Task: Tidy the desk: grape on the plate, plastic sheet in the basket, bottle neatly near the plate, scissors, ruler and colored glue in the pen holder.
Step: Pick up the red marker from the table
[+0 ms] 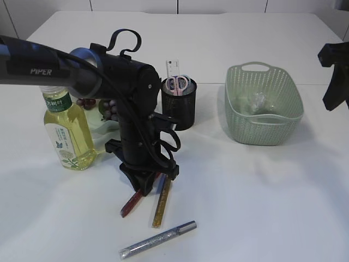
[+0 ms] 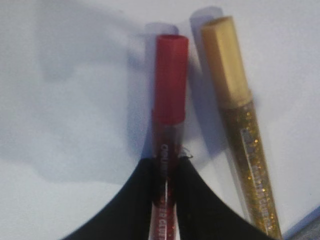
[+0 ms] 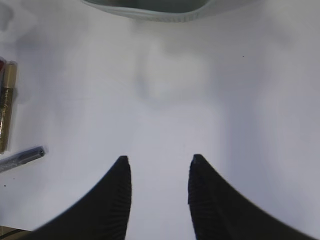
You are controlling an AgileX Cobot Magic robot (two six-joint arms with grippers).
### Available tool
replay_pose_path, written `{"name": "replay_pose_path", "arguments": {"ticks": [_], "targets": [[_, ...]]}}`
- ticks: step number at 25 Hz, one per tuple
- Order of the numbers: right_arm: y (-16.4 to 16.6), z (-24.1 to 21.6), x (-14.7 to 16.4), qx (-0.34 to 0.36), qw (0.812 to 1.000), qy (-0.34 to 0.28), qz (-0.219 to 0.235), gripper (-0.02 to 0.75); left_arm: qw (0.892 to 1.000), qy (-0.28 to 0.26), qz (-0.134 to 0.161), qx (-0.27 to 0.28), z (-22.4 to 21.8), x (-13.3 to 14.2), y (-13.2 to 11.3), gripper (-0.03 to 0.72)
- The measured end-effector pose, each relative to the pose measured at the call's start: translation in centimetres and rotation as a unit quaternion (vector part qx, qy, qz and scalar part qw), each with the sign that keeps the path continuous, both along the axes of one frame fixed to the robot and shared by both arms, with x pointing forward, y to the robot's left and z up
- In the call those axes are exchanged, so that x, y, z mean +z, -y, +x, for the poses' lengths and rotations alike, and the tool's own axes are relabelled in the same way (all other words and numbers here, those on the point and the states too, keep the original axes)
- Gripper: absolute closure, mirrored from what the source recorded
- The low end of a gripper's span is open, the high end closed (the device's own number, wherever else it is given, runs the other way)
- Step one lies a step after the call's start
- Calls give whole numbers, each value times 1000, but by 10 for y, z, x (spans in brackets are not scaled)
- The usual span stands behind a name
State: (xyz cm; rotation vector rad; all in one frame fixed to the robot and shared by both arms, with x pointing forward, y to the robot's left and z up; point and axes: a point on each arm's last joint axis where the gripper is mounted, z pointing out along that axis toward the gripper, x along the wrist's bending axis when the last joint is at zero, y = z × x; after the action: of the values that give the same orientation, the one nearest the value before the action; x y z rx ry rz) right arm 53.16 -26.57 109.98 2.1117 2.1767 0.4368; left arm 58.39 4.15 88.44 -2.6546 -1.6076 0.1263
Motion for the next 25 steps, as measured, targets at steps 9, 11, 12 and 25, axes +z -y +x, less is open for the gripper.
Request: {"name": "replay_pose_path", "arguments": {"ticks": [9,11,12,25], "targets": [[0,0,0,1,1000,0,0,426,1000,5,-3,0,0,2,0,587],[0,0,0,1,1000,0,0,426,1000,12,-9,0,1,11,0,587],[0,0,0,1,1000,0,0,426,1000,18,-13,1,1,17,0,587],[0,0,0,2,1000,0,-1,426,993,98,-69,22,-19,69,-15,585]]}}
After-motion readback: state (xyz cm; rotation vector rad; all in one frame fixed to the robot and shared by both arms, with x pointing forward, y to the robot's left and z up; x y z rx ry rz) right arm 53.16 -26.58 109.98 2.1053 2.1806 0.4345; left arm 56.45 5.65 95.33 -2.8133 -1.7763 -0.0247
